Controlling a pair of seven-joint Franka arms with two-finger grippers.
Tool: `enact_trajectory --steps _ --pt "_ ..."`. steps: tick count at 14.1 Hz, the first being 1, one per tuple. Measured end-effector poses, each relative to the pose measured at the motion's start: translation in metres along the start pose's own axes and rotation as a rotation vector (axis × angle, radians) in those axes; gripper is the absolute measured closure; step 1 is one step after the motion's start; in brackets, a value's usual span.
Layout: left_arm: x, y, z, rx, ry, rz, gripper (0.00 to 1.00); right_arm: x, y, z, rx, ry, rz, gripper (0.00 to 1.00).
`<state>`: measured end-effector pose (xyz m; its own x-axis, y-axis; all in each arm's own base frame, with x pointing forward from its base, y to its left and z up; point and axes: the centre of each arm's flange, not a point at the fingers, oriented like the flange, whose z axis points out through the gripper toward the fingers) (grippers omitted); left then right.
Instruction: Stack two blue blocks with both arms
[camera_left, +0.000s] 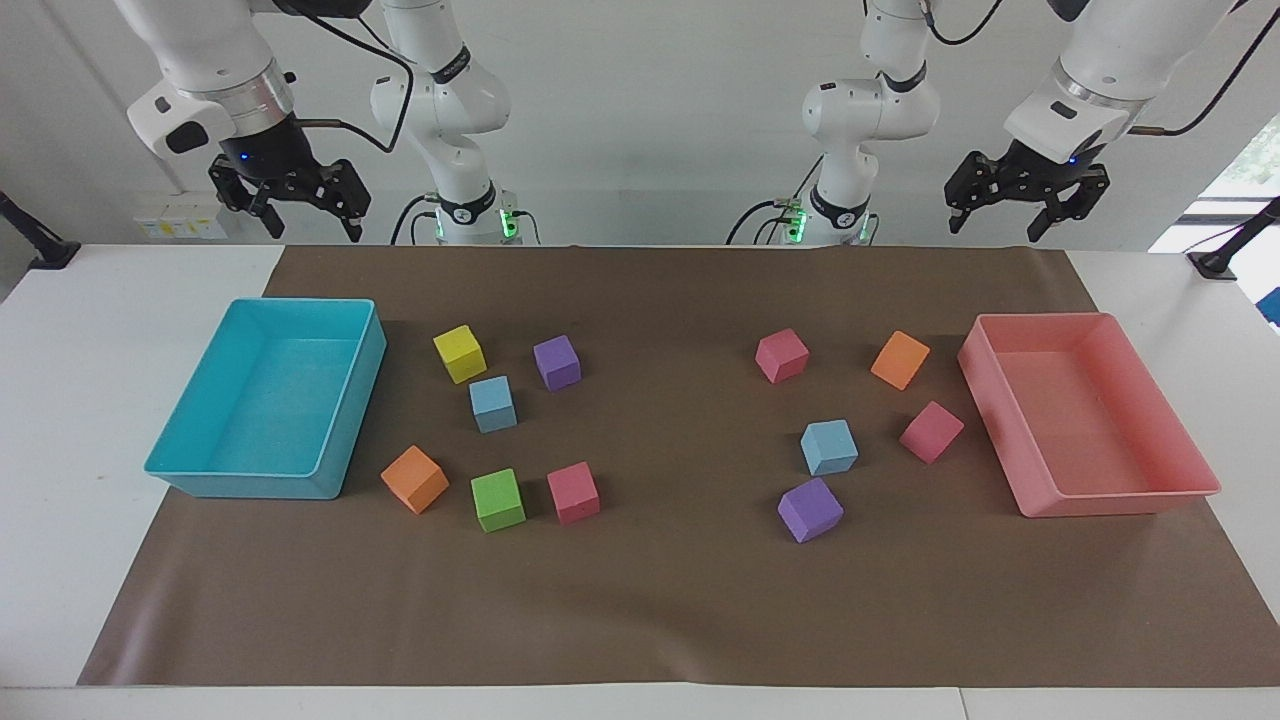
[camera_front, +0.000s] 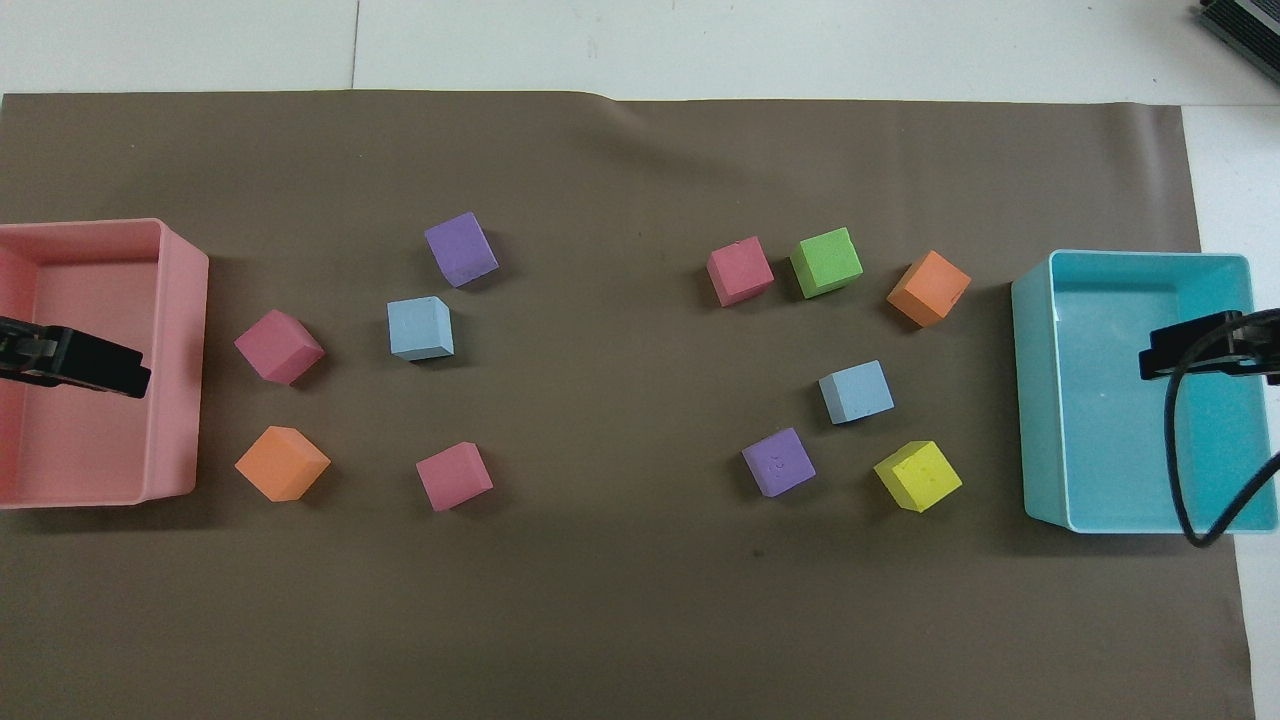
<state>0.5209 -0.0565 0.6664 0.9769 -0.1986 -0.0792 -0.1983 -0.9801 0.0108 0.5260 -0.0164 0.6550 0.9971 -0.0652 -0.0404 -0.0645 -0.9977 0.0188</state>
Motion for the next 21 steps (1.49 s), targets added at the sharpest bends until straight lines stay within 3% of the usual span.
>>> enact_trajectory --steps 21 --pt "-0.0002 -0.0033 0.0008 -0.001 -0.001 -0.007 0.00 0.0000 0.0000 0.0000 0.000 0.000 0.000 0.00"
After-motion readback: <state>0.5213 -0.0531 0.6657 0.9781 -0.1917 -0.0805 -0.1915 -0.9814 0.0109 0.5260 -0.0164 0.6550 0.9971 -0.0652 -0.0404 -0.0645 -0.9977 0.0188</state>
